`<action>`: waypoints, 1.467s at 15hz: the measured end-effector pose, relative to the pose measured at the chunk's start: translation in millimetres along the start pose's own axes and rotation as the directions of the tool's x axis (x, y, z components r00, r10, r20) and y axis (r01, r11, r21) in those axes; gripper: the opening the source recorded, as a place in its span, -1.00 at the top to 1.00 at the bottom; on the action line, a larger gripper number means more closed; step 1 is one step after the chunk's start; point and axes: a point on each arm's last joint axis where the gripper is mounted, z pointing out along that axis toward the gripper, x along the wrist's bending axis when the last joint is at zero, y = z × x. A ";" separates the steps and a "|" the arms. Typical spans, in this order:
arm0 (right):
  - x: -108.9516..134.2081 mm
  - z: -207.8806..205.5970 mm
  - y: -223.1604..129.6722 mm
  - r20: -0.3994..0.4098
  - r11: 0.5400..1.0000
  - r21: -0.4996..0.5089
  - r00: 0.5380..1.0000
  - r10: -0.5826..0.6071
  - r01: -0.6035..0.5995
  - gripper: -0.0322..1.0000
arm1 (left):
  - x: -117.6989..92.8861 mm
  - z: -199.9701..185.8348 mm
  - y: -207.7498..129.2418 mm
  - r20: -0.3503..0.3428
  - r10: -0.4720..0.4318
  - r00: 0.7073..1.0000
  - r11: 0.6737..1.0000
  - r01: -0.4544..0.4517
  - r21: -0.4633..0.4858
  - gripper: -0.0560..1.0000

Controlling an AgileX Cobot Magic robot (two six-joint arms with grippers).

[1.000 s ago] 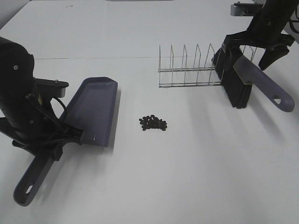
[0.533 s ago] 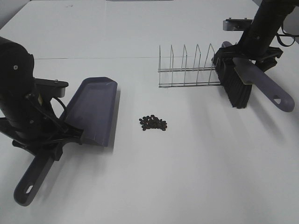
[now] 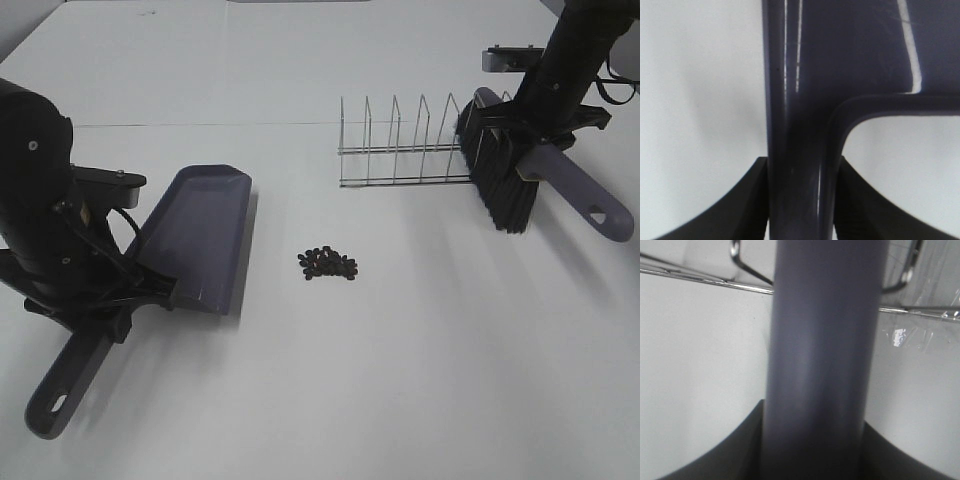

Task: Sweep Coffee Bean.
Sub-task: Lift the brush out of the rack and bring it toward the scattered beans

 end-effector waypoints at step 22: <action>139.0 -91.4 -92.9 0.221 0.998 -0.011 0.973 -0.064 0.068 0.36 | -23.4 23.1 -6.4 -0.045 0.025 0.999 0.999 -0.023 0.033 0.27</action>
